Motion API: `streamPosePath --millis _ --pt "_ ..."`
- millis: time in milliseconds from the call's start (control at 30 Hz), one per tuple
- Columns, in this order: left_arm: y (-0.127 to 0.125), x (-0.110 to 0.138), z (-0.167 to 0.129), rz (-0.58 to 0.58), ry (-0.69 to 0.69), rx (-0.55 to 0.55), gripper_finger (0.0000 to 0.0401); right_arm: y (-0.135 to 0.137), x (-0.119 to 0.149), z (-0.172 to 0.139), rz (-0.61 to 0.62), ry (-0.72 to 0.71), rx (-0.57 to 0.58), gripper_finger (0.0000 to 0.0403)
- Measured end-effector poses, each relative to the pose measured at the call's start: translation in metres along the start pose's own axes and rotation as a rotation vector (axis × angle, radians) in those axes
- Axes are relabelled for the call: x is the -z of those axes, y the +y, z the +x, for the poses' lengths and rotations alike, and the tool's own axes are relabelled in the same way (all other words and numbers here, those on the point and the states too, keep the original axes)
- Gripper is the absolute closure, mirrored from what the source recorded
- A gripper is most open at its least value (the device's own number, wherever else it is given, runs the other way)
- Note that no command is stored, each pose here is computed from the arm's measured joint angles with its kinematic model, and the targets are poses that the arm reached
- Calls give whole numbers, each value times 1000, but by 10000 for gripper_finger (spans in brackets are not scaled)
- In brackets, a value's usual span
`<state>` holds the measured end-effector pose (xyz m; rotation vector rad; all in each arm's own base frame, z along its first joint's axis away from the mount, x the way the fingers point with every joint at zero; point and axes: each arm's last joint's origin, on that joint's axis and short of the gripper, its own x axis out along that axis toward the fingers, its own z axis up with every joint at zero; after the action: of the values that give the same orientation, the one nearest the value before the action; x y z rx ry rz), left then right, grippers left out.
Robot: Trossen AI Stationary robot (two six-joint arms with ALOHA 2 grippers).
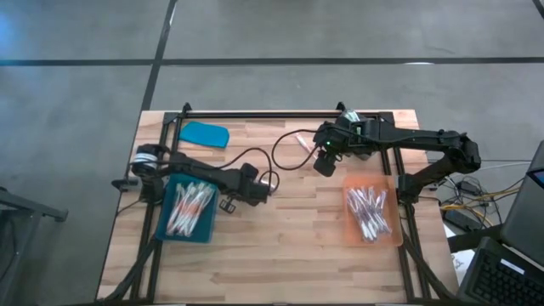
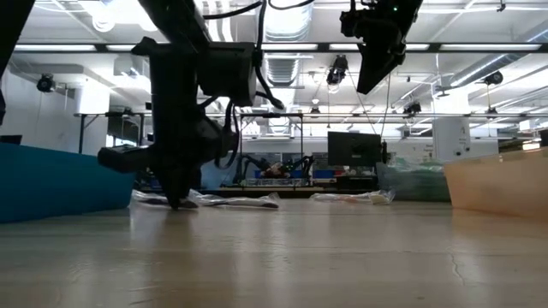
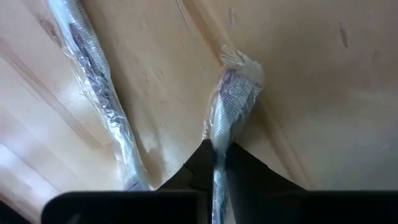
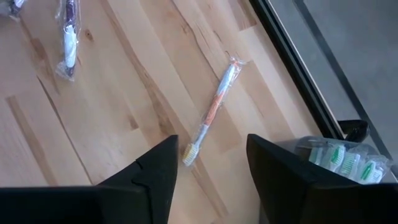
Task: Pick & Place Toothbrushes
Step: Put the purple toothbrush into the orange bin
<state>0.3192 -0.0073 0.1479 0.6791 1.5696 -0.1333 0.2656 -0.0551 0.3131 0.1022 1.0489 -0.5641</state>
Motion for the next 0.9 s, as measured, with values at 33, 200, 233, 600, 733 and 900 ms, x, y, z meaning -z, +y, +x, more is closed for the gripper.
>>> streamPosePath --millis 33,200,233,600,733,900 --pt "-1 0 -1 5 12 -8 371 0 0 0 -4 0 0 222" --pt "-7 -2 -17 0 58 -37 377 0 0 0 -7 0 0 236" --pt "-10 -3 -21 2 51 -41 378 0 0 0 -7 0 0 238" --pt "-54 -38 -70 176 -61 -307 378 0 0 0 -6 0 2 256" --pt "-66 -52 -83 246 -121 -493 378 0 0 0 33 0 2 262" --pt "-69 -66 -93 281 -199 -642 378 0 0 0 82 2 -8 269"
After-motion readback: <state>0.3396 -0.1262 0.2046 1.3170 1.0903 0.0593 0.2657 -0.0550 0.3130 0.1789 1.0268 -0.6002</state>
